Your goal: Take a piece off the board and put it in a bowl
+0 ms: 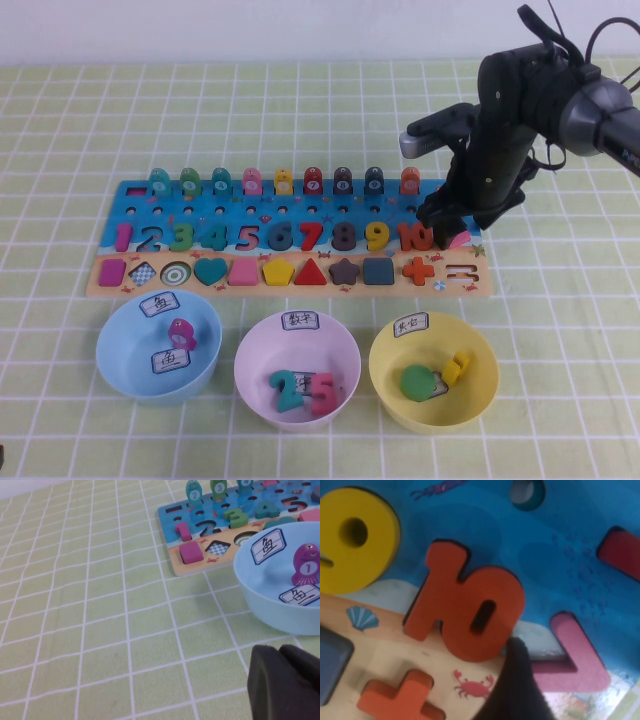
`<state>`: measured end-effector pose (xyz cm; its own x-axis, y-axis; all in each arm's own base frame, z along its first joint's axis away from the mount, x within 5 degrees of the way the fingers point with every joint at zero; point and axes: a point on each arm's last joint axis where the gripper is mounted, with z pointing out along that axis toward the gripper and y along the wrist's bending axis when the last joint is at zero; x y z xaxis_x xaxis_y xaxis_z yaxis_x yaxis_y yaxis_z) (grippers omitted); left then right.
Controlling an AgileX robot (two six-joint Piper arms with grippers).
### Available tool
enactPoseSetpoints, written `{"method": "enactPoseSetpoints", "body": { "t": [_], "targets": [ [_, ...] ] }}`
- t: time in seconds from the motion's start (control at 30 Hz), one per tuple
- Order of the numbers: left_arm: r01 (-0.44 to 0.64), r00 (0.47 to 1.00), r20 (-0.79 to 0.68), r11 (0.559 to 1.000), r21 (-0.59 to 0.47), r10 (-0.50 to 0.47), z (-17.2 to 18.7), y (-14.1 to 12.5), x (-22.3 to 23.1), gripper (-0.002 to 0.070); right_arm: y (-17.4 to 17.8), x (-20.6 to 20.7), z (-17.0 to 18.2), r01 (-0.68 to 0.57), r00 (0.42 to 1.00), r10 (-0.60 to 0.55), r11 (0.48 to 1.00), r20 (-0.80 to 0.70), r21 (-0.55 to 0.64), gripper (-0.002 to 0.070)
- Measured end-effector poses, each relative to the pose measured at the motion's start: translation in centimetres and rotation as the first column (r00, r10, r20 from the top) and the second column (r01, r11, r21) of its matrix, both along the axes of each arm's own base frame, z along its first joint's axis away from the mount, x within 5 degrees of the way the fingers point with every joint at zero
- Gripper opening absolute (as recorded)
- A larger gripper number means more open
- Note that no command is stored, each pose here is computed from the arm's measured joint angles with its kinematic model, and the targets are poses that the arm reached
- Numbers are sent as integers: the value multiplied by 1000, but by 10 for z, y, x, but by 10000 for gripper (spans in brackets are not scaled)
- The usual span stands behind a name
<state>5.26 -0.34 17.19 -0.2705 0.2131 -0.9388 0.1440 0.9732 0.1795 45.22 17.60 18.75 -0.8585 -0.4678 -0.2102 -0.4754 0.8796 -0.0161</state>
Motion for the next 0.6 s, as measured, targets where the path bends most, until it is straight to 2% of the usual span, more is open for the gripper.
{"method": "enactPoseSetpoints", "body": {
  "t": [0.17,0.33,0.6],
  "targets": [
    [0,1000,0,1000,0,0,0,0,0,-5,0,-1,-1,1,1000,-1,1000,-20,1,420],
    [0,1000,0,1000,0,0,0,0,0,-5,1,-3,-3,5,999,-4,1000,-45,9,299],
    [0,1000,0,1000,0,0,0,0,0,-5,1,-3,0,4,999,-4,1000,-46,7,294]
  ]
}}
